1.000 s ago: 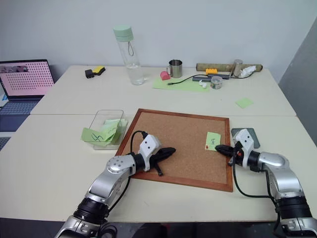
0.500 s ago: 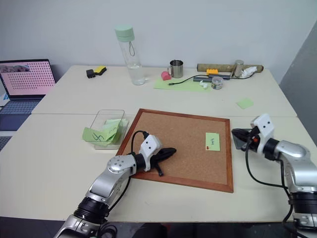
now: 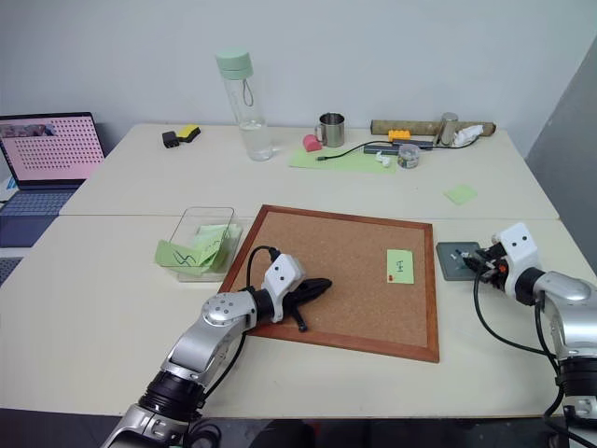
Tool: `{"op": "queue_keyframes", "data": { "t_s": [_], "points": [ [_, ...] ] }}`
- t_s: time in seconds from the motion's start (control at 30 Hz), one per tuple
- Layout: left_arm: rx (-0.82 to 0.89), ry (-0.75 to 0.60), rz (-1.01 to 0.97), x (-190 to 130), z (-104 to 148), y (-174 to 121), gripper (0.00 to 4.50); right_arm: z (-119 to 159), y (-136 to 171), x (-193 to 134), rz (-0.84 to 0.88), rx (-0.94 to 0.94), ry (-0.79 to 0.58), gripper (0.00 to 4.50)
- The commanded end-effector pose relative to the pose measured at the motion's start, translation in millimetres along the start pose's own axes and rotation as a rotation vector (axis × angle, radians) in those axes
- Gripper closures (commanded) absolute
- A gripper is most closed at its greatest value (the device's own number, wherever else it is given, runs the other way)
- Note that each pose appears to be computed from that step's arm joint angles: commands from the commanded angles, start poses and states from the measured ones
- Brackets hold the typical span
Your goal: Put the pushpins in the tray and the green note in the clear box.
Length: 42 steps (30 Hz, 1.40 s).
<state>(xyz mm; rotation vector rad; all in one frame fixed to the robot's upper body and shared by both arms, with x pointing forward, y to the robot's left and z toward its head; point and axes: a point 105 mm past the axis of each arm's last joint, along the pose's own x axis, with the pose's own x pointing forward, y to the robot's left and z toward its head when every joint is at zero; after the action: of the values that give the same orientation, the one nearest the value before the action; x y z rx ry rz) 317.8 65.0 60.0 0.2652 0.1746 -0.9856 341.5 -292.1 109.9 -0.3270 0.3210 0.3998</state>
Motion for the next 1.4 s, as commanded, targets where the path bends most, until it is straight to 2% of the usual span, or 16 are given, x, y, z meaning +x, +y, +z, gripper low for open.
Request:
{"op": "queue_keyframes", "data": {
  "t_s": [0.03, 0.1, 0.17, 0.3, 0.57, 0.83, 1.4],
  "points": [
    [-0.050, 0.119, -0.033, -1.8, -34.3, -11.6, 4.50, 17.2, -5.6, -2.9, -0.016, -0.019, -0.053, 1.94],
    [-0.050, 0.119, -0.034, -1.6, -34.1, -11.7, 4.50, 23.3, -1.9, -3.4, 0.006, -0.031, -0.084, 1.52],
    [-0.050, 0.118, -0.034, -1.4, -34.0, -11.8, 4.50, 34.4, 17.1, -4.4, 0.107, -0.055, -0.129, 1.12],
    [-0.049, 0.117, -0.036, -1.0, -33.9, -11.8, 4.50, 46.9, 57.6, -4.4, 0.287, -0.106, -0.175, 1.12],
    [-0.047, 0.116, -0.041, 0.5, -32.9, -12.1, 4.50, 45.5, 111.4, 16.2, 0.453, -0.162, -0.204, 1.12],
    [-0.047, 0.115, -0.040, 0.5, -32.1, -12.6, 4.50, 40.9, 124.3, 35.1, 0.475, -0.148, -0.218, 1.12],
    [-0.049, 0.119, -0.038, -1.6, -33.2, -13.0, 4.50, 24.6, 123.4, 41.1, 0.490, -0.128, -0.194, 4.46]
  ]
}}
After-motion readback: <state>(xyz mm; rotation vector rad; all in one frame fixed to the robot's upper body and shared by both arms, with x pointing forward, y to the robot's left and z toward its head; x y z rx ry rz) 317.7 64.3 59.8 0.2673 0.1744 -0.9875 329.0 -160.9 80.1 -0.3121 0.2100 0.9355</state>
